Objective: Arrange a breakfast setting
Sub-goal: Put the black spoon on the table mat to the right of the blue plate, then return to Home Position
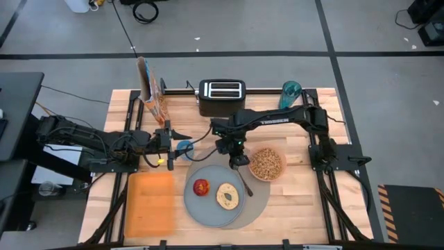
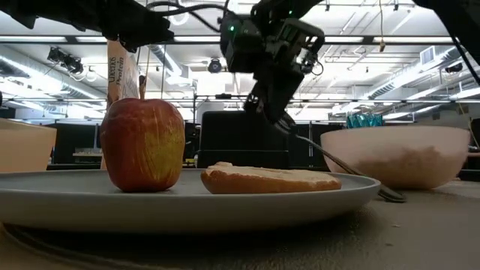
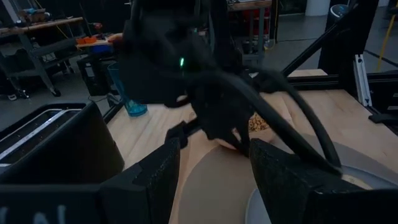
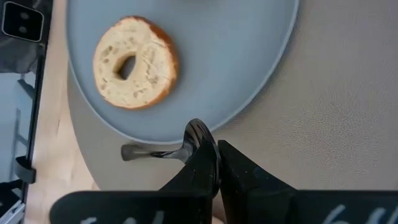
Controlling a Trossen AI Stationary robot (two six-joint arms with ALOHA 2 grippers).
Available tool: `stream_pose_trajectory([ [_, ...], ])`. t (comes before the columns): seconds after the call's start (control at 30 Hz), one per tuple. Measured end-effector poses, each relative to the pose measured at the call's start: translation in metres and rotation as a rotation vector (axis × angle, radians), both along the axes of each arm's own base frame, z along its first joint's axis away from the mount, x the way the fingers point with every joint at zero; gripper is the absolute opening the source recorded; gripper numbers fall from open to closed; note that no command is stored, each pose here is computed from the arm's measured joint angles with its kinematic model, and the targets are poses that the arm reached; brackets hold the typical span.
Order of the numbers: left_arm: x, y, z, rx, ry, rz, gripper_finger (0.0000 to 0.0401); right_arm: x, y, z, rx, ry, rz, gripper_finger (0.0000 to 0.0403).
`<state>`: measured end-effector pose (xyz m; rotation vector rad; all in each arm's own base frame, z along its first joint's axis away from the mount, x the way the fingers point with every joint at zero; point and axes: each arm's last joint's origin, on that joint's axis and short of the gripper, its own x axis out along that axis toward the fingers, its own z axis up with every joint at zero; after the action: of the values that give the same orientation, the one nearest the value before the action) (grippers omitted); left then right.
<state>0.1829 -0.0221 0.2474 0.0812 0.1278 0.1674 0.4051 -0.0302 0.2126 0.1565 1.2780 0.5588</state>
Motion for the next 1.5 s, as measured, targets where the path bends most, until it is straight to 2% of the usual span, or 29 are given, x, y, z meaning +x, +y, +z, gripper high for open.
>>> stream_pose_trajectory([
  [0.27, -0.001, -0.006, 0.0, 0.014, 0.001, -0.032, 0.0203, 0.001, 0.001, -0.014, 0.002, 0.039, -0.016, 0.0033],
  [0.5, -0.001, -0.006, 0.0, 0.023, 0.002, -0.036, 0.0203, -0.001, -0.004, -0.017, -0.119, 0.084, -0.067, 0.0076],
  [0.73, -0.001, -0.006, 0.0, 0.029, 0.003, -0.037, 0.0203, -0.004, -0.016, 0.0, -0.136, 0.106, -0.098, 0.0127],
  [0.9, -0.006, -0.004, 0.005, 0.054, -0.023, -0.013, 0.0203, -0.016, -0.03, 0.04, -0.178, -0.047, -0.151, 0.014],
  [1.03, -0.016, -0.002, 0.015, 0.028, -0.085, -0.008, 0.0203, -0.042, -0.036, 0.077, -0.212, -0.239, -0.235, 0.0138],
  [1.1, -0.021, -0.003, 0.019, 0.014, -0.111, -0.014, 0.0203, -0.058, -0.034, 0.085, -0.25, -0.313, -0.295, 0.0138],
  [1.23, -0.029, -0.007, 0.019, 0.028, -0.105, 0.002, 0.0203, -0.093, -0.022, 0.09, -0.335, -0.478, -0.417, 0.0137],
  [1.37, -0.032, -0.012, -0.016, 0.042, -0.064, 0.021, 0.0203, -0.126, -0.003, 0.083, -0.397, -0.638, -0.505, 0.0137],
  [1.5, -0.041, -0.015, -0.03, -0.004, -0.166, -0.01, 0.0203, -0.159, 0.011, 0.078, -0.406, -0.797, -0.593, 0.0137],
])
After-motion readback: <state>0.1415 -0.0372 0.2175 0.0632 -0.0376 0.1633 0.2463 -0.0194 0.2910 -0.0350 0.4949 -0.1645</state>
